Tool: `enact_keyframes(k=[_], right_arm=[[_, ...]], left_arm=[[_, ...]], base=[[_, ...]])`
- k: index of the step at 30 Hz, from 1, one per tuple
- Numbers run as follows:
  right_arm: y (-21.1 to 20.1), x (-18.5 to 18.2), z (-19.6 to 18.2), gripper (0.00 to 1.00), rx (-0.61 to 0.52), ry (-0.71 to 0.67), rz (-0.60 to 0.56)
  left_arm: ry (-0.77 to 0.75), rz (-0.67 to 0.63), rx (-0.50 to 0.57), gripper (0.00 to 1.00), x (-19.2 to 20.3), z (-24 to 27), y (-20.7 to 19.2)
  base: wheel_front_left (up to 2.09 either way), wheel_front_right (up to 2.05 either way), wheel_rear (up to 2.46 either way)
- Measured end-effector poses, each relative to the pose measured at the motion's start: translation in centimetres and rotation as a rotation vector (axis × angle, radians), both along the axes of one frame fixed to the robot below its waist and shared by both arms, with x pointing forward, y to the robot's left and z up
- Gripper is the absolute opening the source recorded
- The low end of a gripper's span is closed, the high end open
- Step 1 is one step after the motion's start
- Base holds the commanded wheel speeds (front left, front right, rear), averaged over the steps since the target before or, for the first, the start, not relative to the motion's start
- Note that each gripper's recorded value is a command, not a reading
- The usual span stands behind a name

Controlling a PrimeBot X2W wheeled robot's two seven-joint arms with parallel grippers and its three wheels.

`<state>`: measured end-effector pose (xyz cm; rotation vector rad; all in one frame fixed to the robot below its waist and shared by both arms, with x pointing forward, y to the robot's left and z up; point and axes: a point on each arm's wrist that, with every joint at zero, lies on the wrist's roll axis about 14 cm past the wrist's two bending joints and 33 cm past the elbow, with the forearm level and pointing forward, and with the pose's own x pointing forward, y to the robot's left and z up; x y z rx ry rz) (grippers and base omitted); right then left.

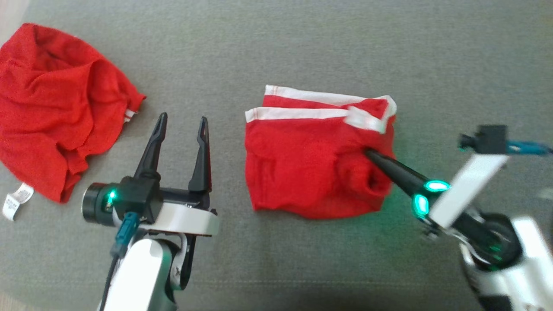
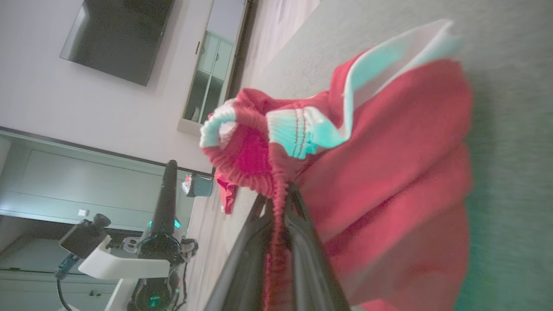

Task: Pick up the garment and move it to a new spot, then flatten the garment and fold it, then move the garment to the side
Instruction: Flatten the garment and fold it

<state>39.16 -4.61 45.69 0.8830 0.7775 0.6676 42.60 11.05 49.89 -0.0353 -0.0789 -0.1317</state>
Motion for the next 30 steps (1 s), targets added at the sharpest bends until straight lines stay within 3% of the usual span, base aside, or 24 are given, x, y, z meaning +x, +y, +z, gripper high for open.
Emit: enact_keyframes(k=[4, 7, 13, 21, 22, 23, 24, 30], right_arm=[[4.0, 1.2, 0.5, 0.0, 0.042, -0.014, 0.055], [5.9, 1.6, -0.7, 0.0, -0.032, -0.041, 0.097], [8.8, 0.8, -3.3, 0.0, -0.067, -0.011, 0.134], [9.7, 1.9, -3.5, 0.0, -0.077, -0.093, 0.076], [9.9, 2.1, -3.2, 0.08, -0.073, -0.107, 0.071], [10.2, 2.1, -3.1, 0.69, -0.072, -0.117, 0.076], [10.5, 1.9, -3.0, 1.0, -0.073, -0.127, 0.086], [10.3, 2.6, -1.9, 1.0, -0.125, -0.309, 0.064]], left_arm=[[0.007, 0.006, 0.001, 1.0, -0.2, -0.2, 0.3], [0.012, 0.009, 0.0, 1.0, -0.4, -0.3, 0.5], [0.022, 0.029, 0.005, 1.0, -0.6, -0.5, 1.1], [0.036, 0.033, 0.003, 1.0, -0.5, -1.0, 1.1], [0.037, 0.031, 0.003, 1.0, -0.5, -1.1, 1.0], [0.037, 0.029, 0.002, 1.0, -0.4, -1.1, 0.9], [0.035, 0.028, 0.004, 1.0, -0.4, -1.0, 0.9], [0.027, 0.015, 0.005, 1.0, -0.2, -0.8, 0.6]], base=[[0.0, 0.0, 0.0], [0.0, 0.0, 0.0], [0.0, 0.0, 0.0], [0.0, 0.0, 0.0], [0.0, 0.0, 0.0], [0.0, 0.0, 0.0], [0.0, 0.0, 0.0], [0.0, 0.0, 0.0]])
